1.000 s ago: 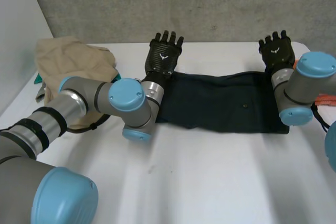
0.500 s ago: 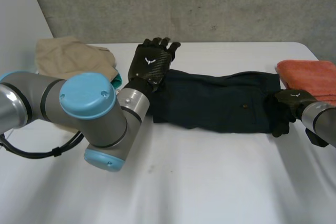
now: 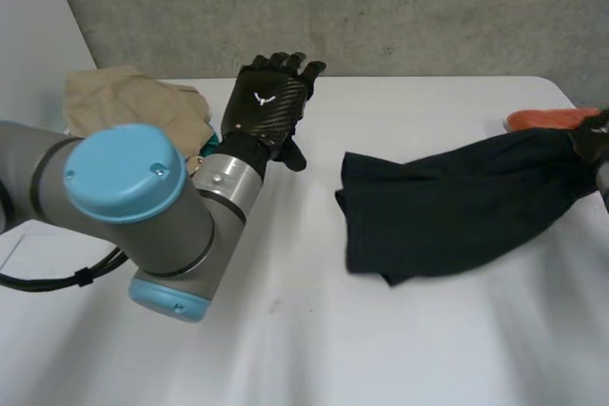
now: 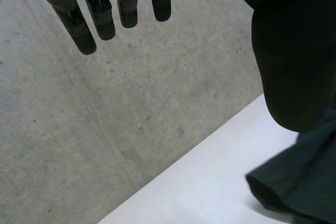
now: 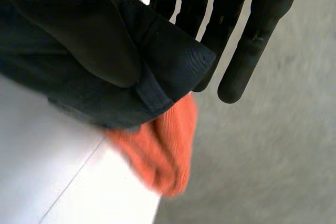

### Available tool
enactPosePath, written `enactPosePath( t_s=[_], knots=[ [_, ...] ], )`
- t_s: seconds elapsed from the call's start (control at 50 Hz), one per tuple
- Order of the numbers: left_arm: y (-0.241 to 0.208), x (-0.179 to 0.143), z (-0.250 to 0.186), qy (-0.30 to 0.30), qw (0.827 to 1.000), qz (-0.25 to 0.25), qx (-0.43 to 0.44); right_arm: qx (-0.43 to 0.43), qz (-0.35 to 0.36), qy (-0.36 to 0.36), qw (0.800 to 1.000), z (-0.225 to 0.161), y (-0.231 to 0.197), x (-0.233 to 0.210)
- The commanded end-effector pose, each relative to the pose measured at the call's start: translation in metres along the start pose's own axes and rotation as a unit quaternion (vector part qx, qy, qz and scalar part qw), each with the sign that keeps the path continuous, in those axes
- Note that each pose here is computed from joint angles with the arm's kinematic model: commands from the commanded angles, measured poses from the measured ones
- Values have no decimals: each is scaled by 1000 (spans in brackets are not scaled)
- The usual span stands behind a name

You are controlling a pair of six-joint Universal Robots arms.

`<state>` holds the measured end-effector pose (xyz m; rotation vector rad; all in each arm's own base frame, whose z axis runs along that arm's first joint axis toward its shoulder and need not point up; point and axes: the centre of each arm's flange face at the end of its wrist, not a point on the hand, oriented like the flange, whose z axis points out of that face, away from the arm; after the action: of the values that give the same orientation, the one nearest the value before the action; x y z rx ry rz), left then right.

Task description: Fold the laundry.

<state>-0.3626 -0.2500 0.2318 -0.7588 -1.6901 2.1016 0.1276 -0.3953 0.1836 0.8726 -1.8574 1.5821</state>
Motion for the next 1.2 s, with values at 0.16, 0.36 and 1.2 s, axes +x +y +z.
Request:
enactPosePath(
  t_s=[0.16, 0.36, 1.2],
  knots=[
    [-1, -1, -8, -2, 1000, 0, -6, 320, -92, -324, 885, -129, -95, -175],
    [-21, 7, 1, 6, 1000, -1, 21, 297, -42, -263, 917, -137, -105, -96],
    [100, 79, 6, 47, 963, 43, -262, 1, 140, -326, 935, 10, -53, -91]
  ],
)
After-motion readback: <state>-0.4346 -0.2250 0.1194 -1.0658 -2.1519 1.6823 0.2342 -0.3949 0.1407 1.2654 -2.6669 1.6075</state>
